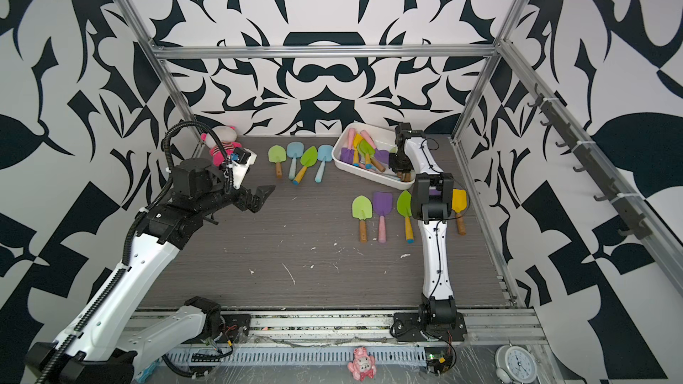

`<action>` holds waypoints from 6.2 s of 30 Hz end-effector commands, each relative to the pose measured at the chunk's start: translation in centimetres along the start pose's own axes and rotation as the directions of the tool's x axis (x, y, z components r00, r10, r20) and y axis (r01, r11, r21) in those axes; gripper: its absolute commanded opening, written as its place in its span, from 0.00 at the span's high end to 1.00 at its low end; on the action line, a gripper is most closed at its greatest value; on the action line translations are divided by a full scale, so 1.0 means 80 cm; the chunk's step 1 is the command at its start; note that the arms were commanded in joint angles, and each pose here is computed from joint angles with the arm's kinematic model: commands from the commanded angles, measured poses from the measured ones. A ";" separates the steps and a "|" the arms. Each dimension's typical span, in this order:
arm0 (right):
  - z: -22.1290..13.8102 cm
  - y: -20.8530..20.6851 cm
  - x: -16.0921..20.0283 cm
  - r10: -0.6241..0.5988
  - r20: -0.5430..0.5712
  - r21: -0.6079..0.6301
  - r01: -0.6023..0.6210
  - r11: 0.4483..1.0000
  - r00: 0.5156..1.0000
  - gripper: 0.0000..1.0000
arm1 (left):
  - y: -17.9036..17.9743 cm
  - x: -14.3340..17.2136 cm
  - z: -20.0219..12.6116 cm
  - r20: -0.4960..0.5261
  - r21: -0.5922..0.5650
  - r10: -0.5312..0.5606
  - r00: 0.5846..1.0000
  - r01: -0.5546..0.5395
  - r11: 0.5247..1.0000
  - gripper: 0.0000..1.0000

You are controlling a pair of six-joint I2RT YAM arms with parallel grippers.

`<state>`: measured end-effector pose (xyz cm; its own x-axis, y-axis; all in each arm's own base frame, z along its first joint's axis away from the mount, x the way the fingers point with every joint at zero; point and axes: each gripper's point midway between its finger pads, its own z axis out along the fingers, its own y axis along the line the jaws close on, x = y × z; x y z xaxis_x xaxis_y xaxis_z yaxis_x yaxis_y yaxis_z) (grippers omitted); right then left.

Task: Take the shovel out of the storage box
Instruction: Pick up the shovel from the storage box, then place the shovel at the center of the board, then pick up the shovel from the storage box.

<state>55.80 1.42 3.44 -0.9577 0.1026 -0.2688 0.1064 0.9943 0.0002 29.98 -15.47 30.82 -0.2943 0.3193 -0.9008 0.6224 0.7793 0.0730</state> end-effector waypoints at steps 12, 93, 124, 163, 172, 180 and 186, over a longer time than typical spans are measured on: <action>-0.111 -0.019 -0.024 -0.057 0.114 0.073 0.048 0.996 0.992 1.00 | -0.006 -0.009 -0.009 0.023 0.017 0.017 1.000 -0.017 1.000 0.00; -0.136 0.256 0.313 0.041 0.005 -0.434 -0.034 0.900 0.999 1.00 | -0.010 0.022 -0.009 0.043 0.006 -0.082 0.996 0.082 0.997 0.01; -0.086 0.287 0.324 -0.001 -0.090 -0.335 -0.029 0.942 0.996 0.92 | -0.010 0.029 0.000 0.021 0.009 -0.090 0.996 0.090 0.996 0.01; -0.145 0.283 0.329 0.033 -0.116 -0.367 -0.074 0.927 0.993 0.51 | -0.007 0.023 0.009 0.035 0.017 -0.125 0.992 0.124 0.992 0.01; -0.228 0.273 0.306 0.016 0.010 -0.428 -0.010 0.904 1.000 0.44 | -0.007 0.004 0.020 0.078 0.042 -0.120 0.990 0.117 0.992 0.01; -0.301 0.251 0.262 0.039 0.190 -0.390 0.039 0.920 0.981 0.37 | -0.013 -0.016 0.038 0.106 0.111 -0.111 0.988 0.099 0.989 0.01; -0.341 0.219 0.211 0.053 0.300 -0.326 0.050 0.944 0.952 0.32 | -0.015 -0.023 0.049 0.123 0.146 -0.152 0.981 0.133 0.980 0.01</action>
<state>32.96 23.95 22.53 -0.8681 0.1501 -0.4732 -0.0386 0.9299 0.3658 32.33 -18.30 28.24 -0.3434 0.1764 -0.9225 0.6533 0.7505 -0.0997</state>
